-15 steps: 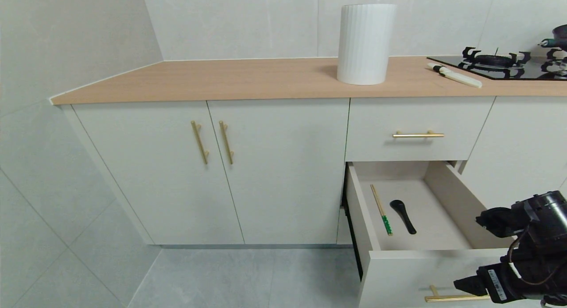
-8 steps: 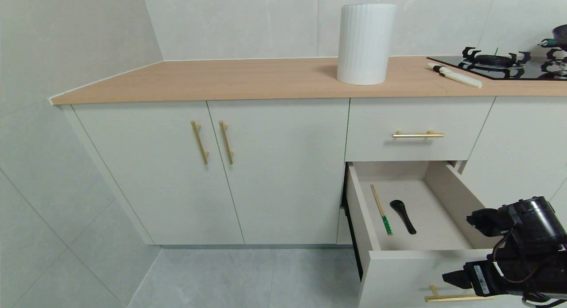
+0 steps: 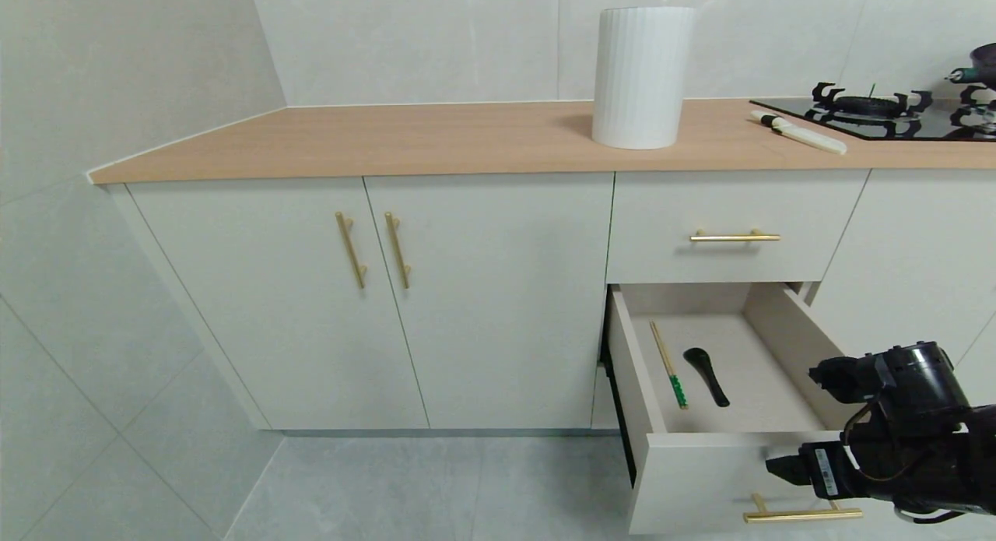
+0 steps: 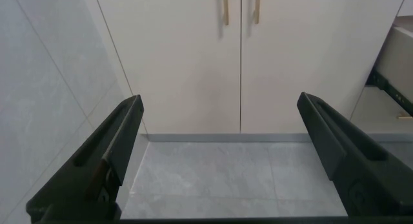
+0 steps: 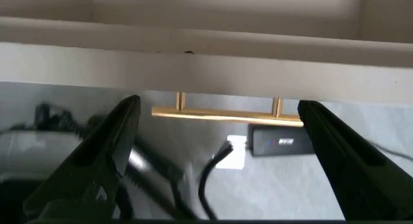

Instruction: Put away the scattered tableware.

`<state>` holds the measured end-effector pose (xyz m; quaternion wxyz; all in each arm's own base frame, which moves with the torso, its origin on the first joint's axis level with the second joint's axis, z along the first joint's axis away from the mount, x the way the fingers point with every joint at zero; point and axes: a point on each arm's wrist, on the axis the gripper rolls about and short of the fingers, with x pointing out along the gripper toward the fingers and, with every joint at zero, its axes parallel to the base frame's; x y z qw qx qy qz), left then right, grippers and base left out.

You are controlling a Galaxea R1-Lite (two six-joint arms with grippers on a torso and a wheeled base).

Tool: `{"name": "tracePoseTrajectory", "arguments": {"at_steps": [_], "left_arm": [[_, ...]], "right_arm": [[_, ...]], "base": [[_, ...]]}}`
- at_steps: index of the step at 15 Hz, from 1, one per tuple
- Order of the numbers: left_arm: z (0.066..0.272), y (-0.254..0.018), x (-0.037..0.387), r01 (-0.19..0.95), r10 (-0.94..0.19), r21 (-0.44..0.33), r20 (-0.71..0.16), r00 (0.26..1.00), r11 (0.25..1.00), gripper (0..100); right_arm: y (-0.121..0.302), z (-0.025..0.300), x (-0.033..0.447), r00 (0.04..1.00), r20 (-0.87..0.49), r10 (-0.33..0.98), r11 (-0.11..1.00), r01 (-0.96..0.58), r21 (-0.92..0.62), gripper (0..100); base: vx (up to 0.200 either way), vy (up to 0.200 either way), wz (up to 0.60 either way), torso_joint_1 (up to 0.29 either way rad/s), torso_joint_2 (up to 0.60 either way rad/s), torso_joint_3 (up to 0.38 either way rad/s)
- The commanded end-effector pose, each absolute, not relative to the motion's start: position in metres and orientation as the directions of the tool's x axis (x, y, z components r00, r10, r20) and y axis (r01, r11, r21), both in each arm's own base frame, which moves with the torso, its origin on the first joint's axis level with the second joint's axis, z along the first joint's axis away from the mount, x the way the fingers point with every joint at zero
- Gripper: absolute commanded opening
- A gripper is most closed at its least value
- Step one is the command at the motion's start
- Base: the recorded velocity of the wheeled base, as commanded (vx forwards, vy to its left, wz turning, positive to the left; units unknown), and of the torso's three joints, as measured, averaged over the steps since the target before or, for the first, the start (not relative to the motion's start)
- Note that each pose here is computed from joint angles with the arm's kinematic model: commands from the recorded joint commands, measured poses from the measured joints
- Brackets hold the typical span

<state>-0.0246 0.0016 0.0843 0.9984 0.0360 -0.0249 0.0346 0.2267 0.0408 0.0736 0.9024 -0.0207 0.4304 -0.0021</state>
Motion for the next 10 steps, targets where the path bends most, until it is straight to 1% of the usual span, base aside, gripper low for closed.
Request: {"name": "tracePoseTrajectory", "arguments": {"at_steps": [1, 5, 6, 9, 10], "left_arm": [[0.084, 0.002, -0.025, -0.071, 0.067, 0.07, 0.052, 0.996, 0.995, 100], [0.084, 0.002, -0.025, -0.071, 0.067, 0.07, 0.052, 0.996, 0.995, 100], [0.084, 0.002, -0.025, -0.071, 0.067, 0.07, 0.052, 0.996, 0.995, 100], [0.084, 0.002, -0.025, -0.071, 0.067, 0.07, 0.052, 0.996, 0.995, 100], [0.084, 0.002, -0.025, -0.071, 0.067, 0.07, 0.052, 0.996, 0.995, 100]], "right_arm": [[0.04, 0.065, 0.234, 0.627, -0.778, -0.04, 0.999, 0.018, -0.036, 100], [0.044, 0.061, 0.259, 0.732, -0.681, -0.025, 1.0, 0.023, -0.012, 100], [0.046, 0.054, 0.272, 0.759, -0.65, -0.037, 0.999, 0.034, -0.017, 100], [0.043, 0.046, 0.308, 0.79, -0.607, -0.083, 0.996, 0.083, -0.027, 100], [0.043, 0.046, 0.308, 0.79, -0.607, -0.083, 0.996, 0.083, -0.027, 100]], "base": [[0.0, 0.0, 0.0, 0.0, 0.0, 0.0], [0.0, 0.0, 0.0, 0.0, 0.0, 0.0], [0.0, 0.0, 0.0, 0.0, 0.0, 0.0], [0.0, 0.0, 0.0, 0.0, 0.0, 0.0], [0.0, 0.0, 0.0, 0.0, 0.0, 0.0]]}}
